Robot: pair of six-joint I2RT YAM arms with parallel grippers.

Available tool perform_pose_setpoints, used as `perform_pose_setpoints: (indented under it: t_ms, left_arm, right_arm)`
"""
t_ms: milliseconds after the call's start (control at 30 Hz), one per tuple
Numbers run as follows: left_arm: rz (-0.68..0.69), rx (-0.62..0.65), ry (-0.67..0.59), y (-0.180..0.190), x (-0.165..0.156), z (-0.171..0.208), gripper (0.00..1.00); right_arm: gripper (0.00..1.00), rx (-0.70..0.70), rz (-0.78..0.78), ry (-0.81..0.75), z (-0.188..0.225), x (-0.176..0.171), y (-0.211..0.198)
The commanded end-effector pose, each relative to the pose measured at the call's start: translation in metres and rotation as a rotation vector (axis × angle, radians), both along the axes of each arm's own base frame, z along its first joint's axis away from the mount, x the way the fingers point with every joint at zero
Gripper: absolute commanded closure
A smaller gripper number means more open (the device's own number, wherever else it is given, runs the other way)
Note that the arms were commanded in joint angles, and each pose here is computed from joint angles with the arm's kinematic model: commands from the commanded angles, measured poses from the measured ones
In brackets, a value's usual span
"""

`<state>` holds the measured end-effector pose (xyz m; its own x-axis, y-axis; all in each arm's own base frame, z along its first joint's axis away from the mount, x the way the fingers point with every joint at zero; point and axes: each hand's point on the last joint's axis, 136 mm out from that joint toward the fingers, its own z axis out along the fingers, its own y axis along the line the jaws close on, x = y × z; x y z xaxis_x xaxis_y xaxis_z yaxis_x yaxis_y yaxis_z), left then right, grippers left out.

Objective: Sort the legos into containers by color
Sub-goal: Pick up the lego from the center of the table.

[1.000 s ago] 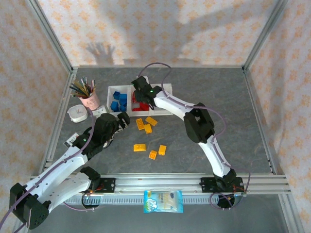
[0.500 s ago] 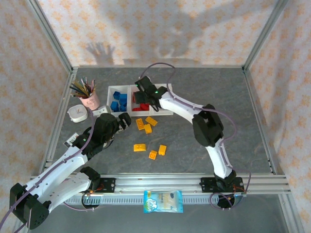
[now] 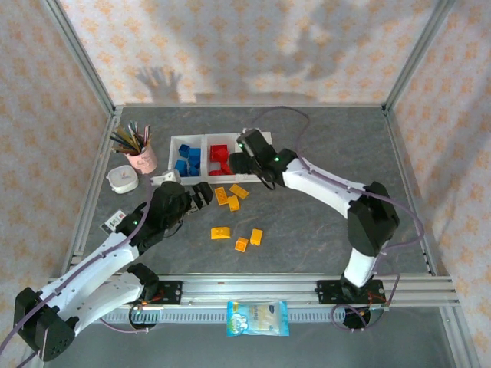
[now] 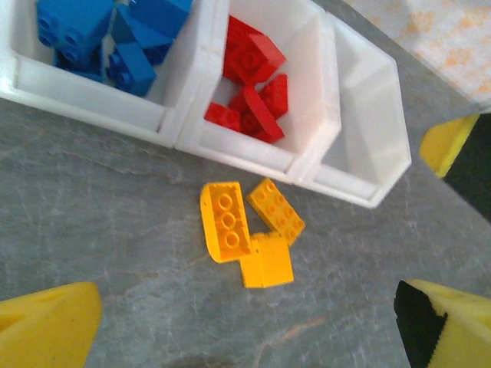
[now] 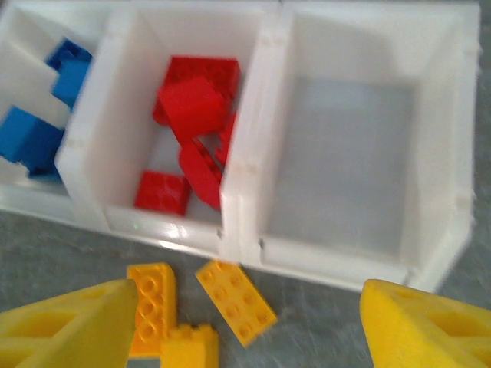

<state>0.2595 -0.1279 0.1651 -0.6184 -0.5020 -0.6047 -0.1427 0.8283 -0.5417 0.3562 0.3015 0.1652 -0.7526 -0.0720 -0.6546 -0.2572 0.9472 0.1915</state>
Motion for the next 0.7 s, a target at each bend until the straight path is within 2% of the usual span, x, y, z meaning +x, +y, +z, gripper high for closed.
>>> perform_pose_setpoints:
  t_ms: [0,100,300,567,667]
  left_arm:
    - [-0.016,-0.038,-0.02,-0.01,-0.004,0.002,0.01]
    - [-0.024,-0.051,-0.02,-0.016,-0.009,0.0,0.01]
    - [-0.045,-0.082,-0.005,-0.026,-0.017,-0.008,0.01]
    - [-0.004,-0.08,-0.003,-0.017,-0.018,-0.016,0.01]
    - [0.011,-0.078,-0.008,-0.013,-0.019,-0.014,0.01]
  right_arm:
    - [0.23,0.005,-0.057,0.014,-0.004,-0.022,-0.015]
    - [0.21,-0.003,-0.066,0.046,-0.022,-0.042,-0.018]
    - [0.17,0.01,-0.014,0.095,-0.053,-0.071,0.002]
    - [0.16,-0.008,0.055,0.102,-0.081,-0.071,0.031]
    - [0.19,-0.036,0.067,0.104,-0.09,-0.067,0.037]
